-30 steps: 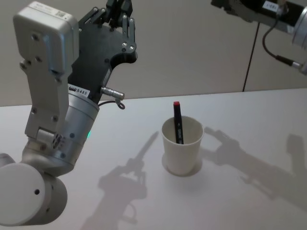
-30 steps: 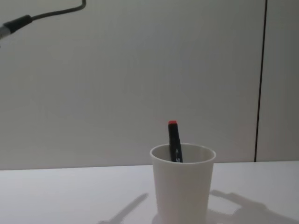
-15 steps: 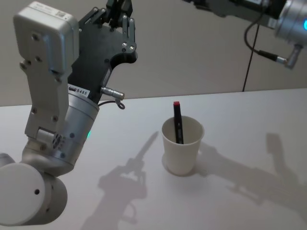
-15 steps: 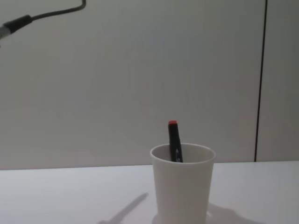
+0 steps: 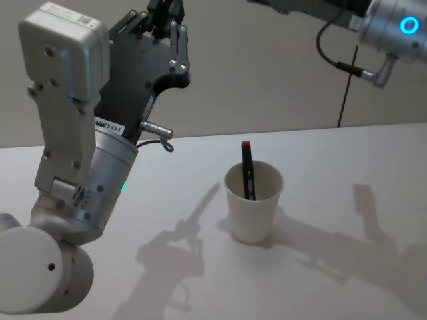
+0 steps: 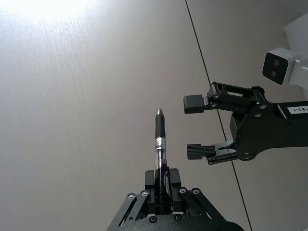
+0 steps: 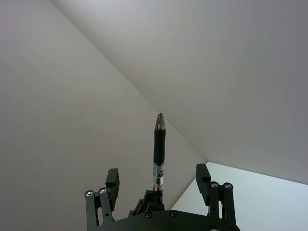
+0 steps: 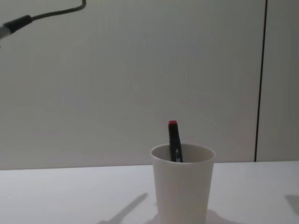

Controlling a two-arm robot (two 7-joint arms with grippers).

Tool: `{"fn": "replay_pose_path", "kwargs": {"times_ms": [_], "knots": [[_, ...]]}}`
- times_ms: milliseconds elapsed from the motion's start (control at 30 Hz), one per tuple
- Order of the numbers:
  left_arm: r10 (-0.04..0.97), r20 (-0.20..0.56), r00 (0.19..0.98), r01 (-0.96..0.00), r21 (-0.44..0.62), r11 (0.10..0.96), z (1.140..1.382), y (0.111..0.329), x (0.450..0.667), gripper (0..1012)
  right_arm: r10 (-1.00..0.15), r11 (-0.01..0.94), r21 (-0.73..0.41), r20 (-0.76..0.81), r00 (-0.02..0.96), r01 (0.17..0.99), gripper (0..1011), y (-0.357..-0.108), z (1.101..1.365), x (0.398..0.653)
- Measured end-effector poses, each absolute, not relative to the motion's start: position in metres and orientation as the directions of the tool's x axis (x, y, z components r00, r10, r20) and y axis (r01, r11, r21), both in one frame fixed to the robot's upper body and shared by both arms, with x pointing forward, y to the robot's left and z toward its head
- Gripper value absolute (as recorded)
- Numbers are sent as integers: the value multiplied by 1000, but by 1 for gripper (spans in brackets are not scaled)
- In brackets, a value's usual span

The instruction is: Place the pen into the pen holder.

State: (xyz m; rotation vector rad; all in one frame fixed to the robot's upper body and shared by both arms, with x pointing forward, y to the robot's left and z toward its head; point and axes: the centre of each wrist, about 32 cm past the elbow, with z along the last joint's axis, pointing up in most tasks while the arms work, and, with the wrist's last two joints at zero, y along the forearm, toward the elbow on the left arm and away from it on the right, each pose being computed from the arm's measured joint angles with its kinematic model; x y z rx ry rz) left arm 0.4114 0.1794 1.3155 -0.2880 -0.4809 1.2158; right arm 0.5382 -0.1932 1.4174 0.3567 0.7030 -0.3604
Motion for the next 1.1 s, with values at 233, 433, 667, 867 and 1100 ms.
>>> {"fn": "replay_pose_path", "kwargs": {"times_ms": [233, 433, 667, 867, 1100], "knots": [[943, 199, 266, -824, -461, 329, 1316, 179, 411, 179, -226, 864, 207, -654, 722, 458, 1001, -185, 1417, 540], [943, 199, 266, -824, -461, 329, 1316, 179, 411, 179, -239, 857, 215, -640, 731, 469, 1001, -178, 1416, 543], [943, 199, 266, -824, -461, 329, 1316, 179, 411, 179, -230, 860, 224, -634, 738, 460, 1001, -170, 1416, 546], [943, 199, 265, -824, -461, 329, 1316, 179, 411, 179, -221, 863, 229, -631, 743, 451, 1001, -164, 1416, 548], [943, 199, 266, -824, -461, 329, 1316, 179, 411, 179, -231, 857, 234, -623, 747, 460, 1002, -158, 1416, 551]]}}
